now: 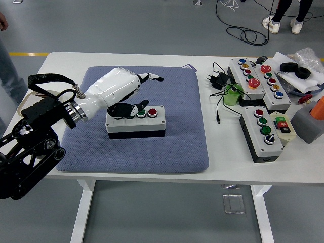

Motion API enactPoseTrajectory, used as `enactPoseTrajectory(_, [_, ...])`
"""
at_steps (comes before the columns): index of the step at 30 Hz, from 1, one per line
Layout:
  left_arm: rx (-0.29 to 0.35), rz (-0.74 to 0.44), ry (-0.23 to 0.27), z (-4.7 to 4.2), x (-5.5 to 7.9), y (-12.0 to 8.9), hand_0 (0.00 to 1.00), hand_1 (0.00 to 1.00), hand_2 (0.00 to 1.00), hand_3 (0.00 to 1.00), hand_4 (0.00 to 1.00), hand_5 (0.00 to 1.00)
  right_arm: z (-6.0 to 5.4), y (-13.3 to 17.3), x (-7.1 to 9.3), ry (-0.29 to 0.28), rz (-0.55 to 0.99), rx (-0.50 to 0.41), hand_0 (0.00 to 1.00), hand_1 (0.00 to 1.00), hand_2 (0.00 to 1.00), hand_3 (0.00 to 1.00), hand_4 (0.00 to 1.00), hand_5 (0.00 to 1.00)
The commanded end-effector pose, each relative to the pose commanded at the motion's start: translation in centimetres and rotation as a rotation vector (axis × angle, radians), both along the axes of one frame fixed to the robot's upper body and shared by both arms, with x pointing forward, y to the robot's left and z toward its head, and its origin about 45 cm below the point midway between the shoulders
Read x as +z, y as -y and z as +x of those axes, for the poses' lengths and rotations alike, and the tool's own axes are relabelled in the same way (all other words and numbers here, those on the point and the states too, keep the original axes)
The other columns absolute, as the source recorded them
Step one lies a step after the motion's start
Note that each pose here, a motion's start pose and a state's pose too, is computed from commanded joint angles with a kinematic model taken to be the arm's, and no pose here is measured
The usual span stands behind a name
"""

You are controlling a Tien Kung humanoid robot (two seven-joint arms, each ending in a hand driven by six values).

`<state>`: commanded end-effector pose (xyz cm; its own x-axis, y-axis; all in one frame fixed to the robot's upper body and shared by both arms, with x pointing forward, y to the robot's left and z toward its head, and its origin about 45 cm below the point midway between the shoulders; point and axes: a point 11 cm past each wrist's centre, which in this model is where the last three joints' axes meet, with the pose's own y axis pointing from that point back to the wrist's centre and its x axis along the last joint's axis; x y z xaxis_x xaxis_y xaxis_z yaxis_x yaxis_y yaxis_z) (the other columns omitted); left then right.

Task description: Pick up the button,place it on the desk,press the button,press the button

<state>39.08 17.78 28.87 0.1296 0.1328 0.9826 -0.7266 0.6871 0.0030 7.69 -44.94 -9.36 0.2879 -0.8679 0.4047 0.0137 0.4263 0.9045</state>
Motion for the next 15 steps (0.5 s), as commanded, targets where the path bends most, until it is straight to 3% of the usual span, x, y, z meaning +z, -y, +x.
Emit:
enactPoseTrajectory(4, [-0.005, 0.108, -0.064, -0.23, -1.4, 0.0, 0.053, 0.002, 0.002, 0.82, 0.501, 0.002, 0.0, 0.0, 0.0, 0.002, 0.0, -0.003, 0.651, 0.636, 0.663, 0.58, 0.374, 0.233])
enactPoseTrajectory(5, [-0.003, 0.124, -0.074, -0.25, -1.6, 0.0, 0.053, 0.002, 0.002, 0.836, 0.436, 0.002, 0.0, 0.0, 0.0, 0.002, 0.0, -0.003, 0.651, 0.637, 0.663, 0.58, 0.373, 0.234])
enactPoseTrajectory(7, [0.01, 0.171, -0.083, -0.17, -1.8, -0.1, 0.053, 0.002, 0.002, 0.836, 0.436, 0.002, 0.1, 0.0, 0.0, 0.002, 0.0, -0.002, 0.651, 0.637, 0.663, 0.58, 0.373, 0.234])
enactPoseTrajectory(15, [0.119, 0.297, -0.122, 1.0, -3.1, -0.9, 0.052, 0.002, 0.002, 0.836, 0.411, 0.002, 0.0, 0.0, 0.0, 0.0, 0.001, 0.0, 0.651, 0.637, 0.663, 0.58, 0.373, 0.233])
